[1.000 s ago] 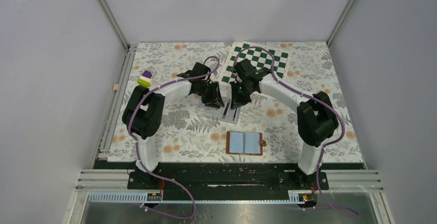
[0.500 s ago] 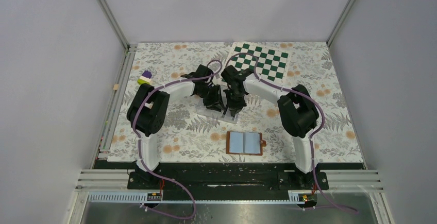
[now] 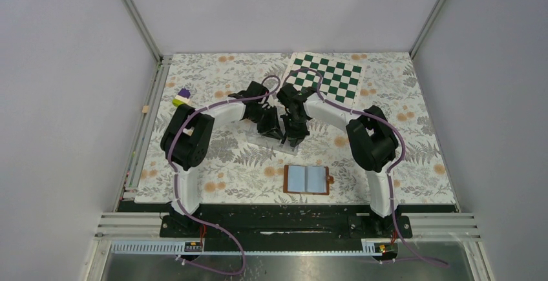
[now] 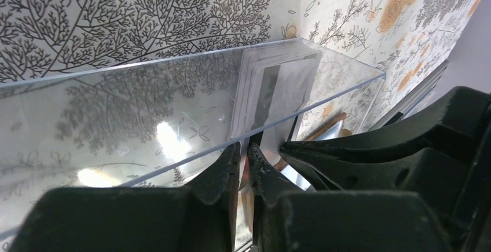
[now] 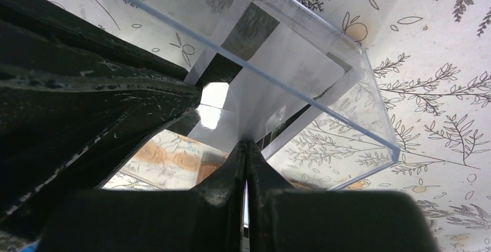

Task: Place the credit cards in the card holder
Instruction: Pick up the credit card from the storage box.

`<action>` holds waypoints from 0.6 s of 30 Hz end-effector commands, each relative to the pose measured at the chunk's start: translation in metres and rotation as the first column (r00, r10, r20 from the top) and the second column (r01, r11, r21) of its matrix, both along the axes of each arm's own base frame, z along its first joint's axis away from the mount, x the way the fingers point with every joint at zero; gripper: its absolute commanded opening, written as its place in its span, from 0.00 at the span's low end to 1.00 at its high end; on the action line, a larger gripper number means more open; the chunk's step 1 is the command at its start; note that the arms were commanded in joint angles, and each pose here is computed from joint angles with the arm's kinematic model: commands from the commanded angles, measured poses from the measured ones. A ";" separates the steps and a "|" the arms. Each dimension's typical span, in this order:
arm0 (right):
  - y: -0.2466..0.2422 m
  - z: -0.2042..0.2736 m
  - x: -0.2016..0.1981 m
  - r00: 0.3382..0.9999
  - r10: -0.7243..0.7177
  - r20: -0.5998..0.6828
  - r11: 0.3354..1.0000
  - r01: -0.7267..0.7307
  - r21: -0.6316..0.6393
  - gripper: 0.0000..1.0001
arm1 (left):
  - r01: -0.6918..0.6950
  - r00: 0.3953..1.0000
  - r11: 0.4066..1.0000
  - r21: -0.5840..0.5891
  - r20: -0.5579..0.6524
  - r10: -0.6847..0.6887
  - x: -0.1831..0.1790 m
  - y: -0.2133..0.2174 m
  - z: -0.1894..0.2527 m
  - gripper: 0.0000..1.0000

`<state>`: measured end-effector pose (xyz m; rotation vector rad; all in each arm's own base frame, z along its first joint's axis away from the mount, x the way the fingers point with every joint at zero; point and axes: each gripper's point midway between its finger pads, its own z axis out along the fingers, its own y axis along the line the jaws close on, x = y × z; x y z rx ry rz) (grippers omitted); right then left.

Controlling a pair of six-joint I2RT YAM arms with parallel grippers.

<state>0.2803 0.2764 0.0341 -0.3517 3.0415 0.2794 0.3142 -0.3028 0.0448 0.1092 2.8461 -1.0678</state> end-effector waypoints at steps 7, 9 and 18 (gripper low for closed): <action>0.003 -0.002 -0.001 1.000 0.014 -0.012 1.000 -0.014 0.009 0.04 | 0.066 0.995 0.983 -0.169 0.088 -0.051 0.002 -0.029 0.056 0.06; 0.004 -0.002 -0.001 1.000 0.014 -0.012 1.000 -0.014 0.012 0.04 | 0.078 0.994 0.981 -0.176 0.083 -0.064 0.000 -0.032 0.055 0.06; 0.005 0.001 -0.001 1.000 0.006 -0.007 0.999 -0.006 0.031 0.04 | 0.134 0.990 0.963 -0.235 -0.010 -0.140 -0.018 -0.050 0.036 0.16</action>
